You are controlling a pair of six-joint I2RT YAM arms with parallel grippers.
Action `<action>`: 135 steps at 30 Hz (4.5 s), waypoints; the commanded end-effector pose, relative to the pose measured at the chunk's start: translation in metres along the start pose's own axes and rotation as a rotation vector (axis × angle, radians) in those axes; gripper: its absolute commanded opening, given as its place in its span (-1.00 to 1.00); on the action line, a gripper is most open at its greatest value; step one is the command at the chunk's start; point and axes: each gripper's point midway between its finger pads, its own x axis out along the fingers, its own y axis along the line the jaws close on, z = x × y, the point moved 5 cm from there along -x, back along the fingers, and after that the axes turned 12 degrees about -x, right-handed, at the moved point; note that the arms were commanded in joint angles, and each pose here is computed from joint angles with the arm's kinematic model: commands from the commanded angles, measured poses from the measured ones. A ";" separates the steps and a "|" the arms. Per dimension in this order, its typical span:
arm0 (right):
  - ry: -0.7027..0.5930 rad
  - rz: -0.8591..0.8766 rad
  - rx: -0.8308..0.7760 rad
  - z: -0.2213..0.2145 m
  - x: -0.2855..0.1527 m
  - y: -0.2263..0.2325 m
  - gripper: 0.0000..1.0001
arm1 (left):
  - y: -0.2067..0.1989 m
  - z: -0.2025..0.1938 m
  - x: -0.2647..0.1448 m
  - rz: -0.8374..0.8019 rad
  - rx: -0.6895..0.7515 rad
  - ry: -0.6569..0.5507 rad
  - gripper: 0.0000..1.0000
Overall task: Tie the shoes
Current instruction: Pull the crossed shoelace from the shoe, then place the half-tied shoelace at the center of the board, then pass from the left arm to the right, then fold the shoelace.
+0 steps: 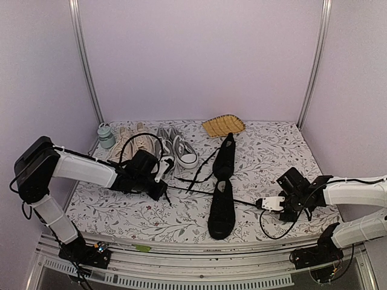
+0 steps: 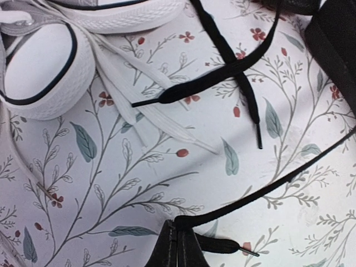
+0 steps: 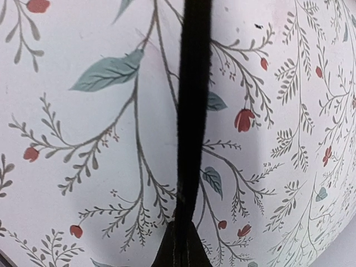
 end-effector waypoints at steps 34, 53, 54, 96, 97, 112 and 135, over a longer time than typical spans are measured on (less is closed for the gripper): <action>-1.161 -0.176 0.159 0.184 -0.107 -0.067 0.34 | -0.157 0.084 -0.123 -0.546 0.403 -0.640 -1.00; -1.042 -0.206 0.114 0.201 -0.052 -0.074 -0.92 | -0.161 0.085 -0.121 -0.519 0.429 -0.643 -1.00; -1.042 -0.205 0.115 0.200 -0.053 -0.074 -0.98 | -0.160 0.084 -0.120 -0.515 0.429 -0.638 -1.00; -1.081 -0.198 0.212 0.174 -0.069 -0.064 -1.00 | -0.173 0.058 -0.047 -0.803 0.719 -0.546 -0.45; -1.080 -0.198 0.212 0.174 -0.069 -0.064 -1.00 | -0.174 0.058 -0.042 -0.798 0.719 -0.536 -0.46; -1.083 -0.186 0.199 0.177 -0.067 -0.064 -1.00 | -0.181 0.068 -0.026 -0.712 0.745 -0.633 -0.62; -0.973 -0.240 0.269 0.163 -0.068 -0.076 -0.31 | -0.188 0.070 -0.034 -0.669 0.712 -0.686 -1.00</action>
